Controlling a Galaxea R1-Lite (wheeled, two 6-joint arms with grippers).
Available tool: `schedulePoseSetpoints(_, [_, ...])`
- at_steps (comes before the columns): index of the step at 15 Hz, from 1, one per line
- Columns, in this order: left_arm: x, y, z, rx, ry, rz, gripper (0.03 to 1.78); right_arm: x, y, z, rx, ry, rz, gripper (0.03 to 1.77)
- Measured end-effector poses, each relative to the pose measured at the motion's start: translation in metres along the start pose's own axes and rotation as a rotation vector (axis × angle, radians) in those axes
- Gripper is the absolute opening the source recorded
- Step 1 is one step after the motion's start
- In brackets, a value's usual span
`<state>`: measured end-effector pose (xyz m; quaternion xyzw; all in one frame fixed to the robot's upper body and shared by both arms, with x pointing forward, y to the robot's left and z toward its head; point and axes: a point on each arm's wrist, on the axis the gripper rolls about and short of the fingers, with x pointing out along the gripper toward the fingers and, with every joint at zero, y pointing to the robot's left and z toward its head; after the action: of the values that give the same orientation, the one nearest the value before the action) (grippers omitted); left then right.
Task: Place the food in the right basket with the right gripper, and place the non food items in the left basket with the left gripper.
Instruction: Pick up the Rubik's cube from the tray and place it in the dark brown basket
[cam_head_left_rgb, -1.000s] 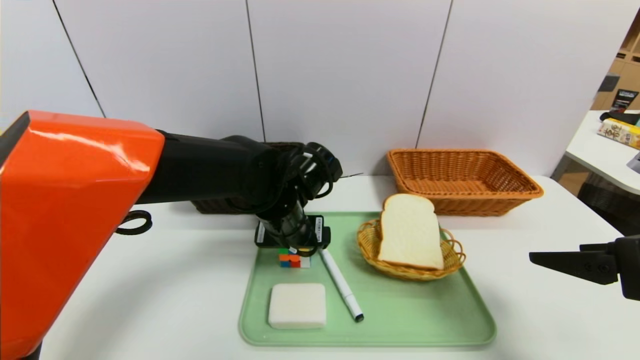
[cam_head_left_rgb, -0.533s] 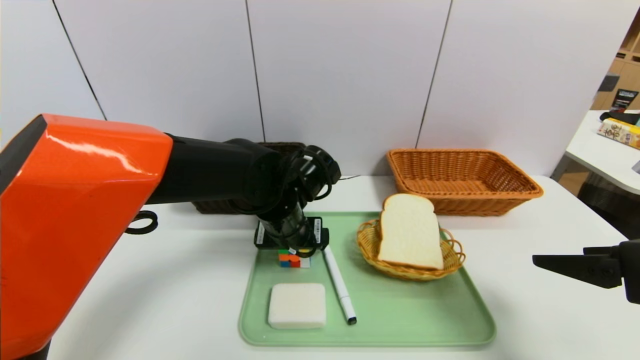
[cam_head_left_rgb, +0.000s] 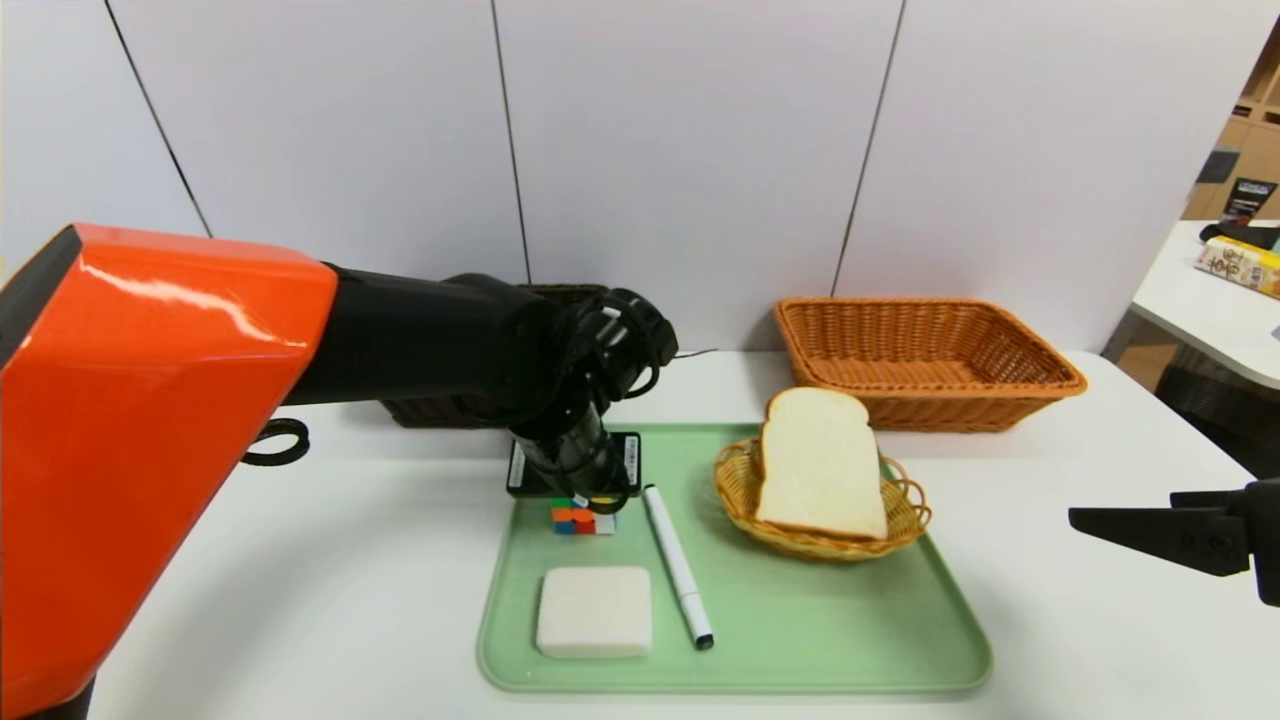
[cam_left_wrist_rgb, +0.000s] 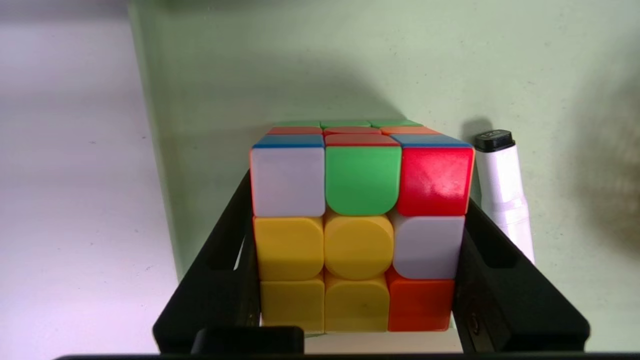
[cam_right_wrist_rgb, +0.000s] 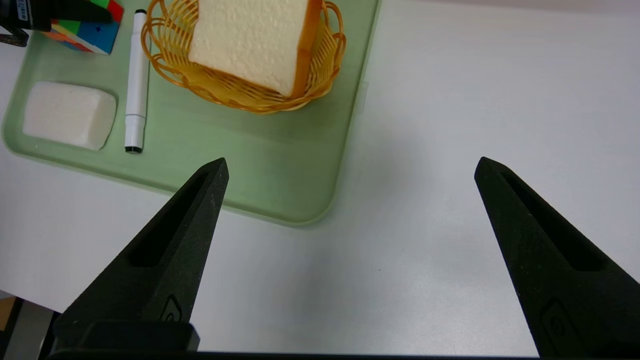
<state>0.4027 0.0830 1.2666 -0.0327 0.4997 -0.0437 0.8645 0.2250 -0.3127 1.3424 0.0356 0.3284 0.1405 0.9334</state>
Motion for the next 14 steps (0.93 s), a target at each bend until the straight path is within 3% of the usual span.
schedulePoseSetpoints(4, [-0.045, 0.006, 0.007, -0.003, -0.093, -0.039, 0.99, -0.001, -0.001, 0.0, 0.005, -0.004, -0.004, 1.7])
schedulePoseSetpoints(8, [-0.12, 0.03, 0.024, 0.088, -0.256, -0.097, 0.99, -0.001, -0.004, 0.0, 0.016, -0.007, -0.018, 1.7])
schedulePoseSetpoints(11, [-0.153, 0.062, 0.049, 0.142, -0.357, -0.054, 0.99, -0.001, -0.004, 0.0, 0.016, -0.006, -0.02, 1.7])
schedulePoseSetpoints(14, [-0.148, 0.095, 0.076, 0.189, -0.431, 0.035, 0.99, -0.001, -0.004, 0.0, 0.015, -0.006, -0.02, 1.7])
